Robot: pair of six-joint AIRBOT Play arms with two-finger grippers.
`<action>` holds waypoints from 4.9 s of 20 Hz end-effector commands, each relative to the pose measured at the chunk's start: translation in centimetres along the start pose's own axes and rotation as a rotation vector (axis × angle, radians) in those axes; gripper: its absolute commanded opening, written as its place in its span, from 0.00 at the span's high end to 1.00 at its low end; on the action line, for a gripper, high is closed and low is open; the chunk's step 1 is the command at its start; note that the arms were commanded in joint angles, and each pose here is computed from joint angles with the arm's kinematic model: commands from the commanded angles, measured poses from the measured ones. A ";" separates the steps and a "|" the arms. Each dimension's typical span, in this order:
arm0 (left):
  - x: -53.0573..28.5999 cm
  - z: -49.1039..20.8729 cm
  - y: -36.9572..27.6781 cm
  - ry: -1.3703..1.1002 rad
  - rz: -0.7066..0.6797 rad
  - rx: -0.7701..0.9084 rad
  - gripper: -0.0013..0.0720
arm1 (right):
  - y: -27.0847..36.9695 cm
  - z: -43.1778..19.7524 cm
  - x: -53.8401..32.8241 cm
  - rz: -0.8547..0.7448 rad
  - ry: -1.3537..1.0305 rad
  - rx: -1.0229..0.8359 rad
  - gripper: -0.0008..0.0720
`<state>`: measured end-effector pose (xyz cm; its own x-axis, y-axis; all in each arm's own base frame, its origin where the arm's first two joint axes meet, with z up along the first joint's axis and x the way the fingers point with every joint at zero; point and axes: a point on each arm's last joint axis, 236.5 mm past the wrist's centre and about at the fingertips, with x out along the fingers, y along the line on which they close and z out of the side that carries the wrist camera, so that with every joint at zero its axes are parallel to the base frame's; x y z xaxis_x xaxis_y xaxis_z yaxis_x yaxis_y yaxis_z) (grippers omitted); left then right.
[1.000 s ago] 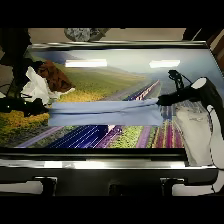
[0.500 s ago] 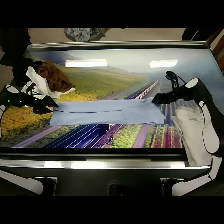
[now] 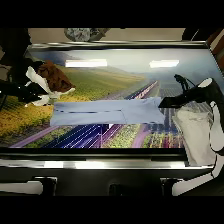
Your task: Fold the shirts.
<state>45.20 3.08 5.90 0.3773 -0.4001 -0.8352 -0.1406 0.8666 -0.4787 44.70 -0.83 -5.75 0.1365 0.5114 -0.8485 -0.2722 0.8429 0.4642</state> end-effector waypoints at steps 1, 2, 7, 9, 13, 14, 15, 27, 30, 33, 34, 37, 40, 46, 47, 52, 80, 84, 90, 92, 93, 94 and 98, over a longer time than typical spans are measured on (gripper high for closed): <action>-3.6 0.1 -3.8 -0.082 -0.010 0.085 0.18 | 0.8 -0.7 2.8 0.149 0.031 0.138 0.01; -4.3 -0.1 -5.1 -0.097 -0.017 0.113 0.18 | 0.8 -0.8 3.5 0.170 0.035 0.180 0.01; -4.1 -2.2 -11.5 -0.085 -0.067 0.253 0.18 | 1.7 -1.7 5.7 0.167 0.113 0.224 0.09; -2.6 -2.8 -14.0 -0.077 -0.092 0.303 0.18 | 3.1 -1.0 6.5 0.171 0.112 0.193 0.70; 2.7 -5.0 -18.1 -0.053 -0.136 0.372 0.75 | 6.6 1.5 2.8 0.190 0.013 0.078 0.93; 5.1 -6.2 -19.1 -0.032 -0.144 0.401 0.93 | 7.6 2.2 0.9 0.175 -0.022 0.046 0.93; 7.8 -7.8 -20.0 0.005 -0.150 0.422 0.94 | 9.0 2.6 -1.0 0.168 -0.050 0.011 0.93; 24.9 -21.0 -31.4 0.276 -0.412 0.121 0.94 | 22.8 0.0 -15.4 0.086 -0.224 -0.220 0.93; 26.2 -22.8 -33.9 0.295 -0.454 0.093 0.94 | 24.8 -1.0 -17.8 0.068 -0.272 -0.228 0.93; 26.7 -23.8 -36.5 0.281 -0.496 0.105 0.94 | 25.3 -1.2 -19.2 0.026 -0.318 -0.233 0.93; 26.5 -23.6 -36.8 0.273 -0.505 0.133 0.94 | 24.4 -1.0 -19.1 -0.003 -0.317 -0.226 0.93; 24.2 -21.9 -34.6 0.271 -0.457 0.265 0.95 | 23.2 0.8 -17.3 0.012 -0.313 -0.202 0.93; 19.0 -16.0 -27.9 0.172 -0.192 0.497 0.95 | 24.7 3.2 -13.1 0.064 -0.291 -0.244 0.93; -0.6 -2.3 -18.9 -0.251 0.112 0.538 0.94 | 33.4 6.7 -1.4 0.288 -0.258 -0.264 0.93; -3.3 -1.4 -18.1 -0.306 0.119 0.515 0.94 | 34.3 7.1 0.4 0.317 -0.258 -0.243 0.93; -10.9 -1.3 -17.3 -0.448 0.124 0.479 0.94 | 37.5 9.3 9.5 0.482 -0.265 -0.017 0.93; -3.4 -5.9 -12.7 -0.259 0.165 0.422 0.94 | 21.6 3.0 14.9 0.333 -0.016 0.204 0.94; -3.4 -5.8 -12.7 -0.262 0.165 0.426 0.94 | 22.7 6.3 6.7 0.386 -0.148 -0.100 0.93; -3.3 -5.8 -12.7 -0.261 0.166 0.425 0.94 | 14.0 6.8 -12.9 0.114 -0.400 -0.023 0.93; -3.3 -5.9 -12.7 -0.261 0.165 0.425 0.94 | 11.3 5.0 -17.9 0.054 -0.467 0.030 0.93; -3.3 -5.9 -12.7 -0.261 0.166 0.425 0.94 | 9.8 4.0 -20.1 0.024 -0.499 0.068 0.93; -3.3 -5.9 -12.7 -0.261 0.165 0.425 0.94 | 8.4 3.1 -22.0 -0.003 -0.530 0.109 0.93; -3.3 -5.9 -12.7 -0.261 0.165 0.425 0.94 | 3.1 -1.4 -27.5 -0.078 -0.612 0.289 0.93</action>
<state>40.38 -8.38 13.22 0.6051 -0.2075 -0.7686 0.1462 0.9780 -0.1490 42.00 -7.44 17.55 0.6410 0.4592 -0.6150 -0.1106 0.8481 0.5181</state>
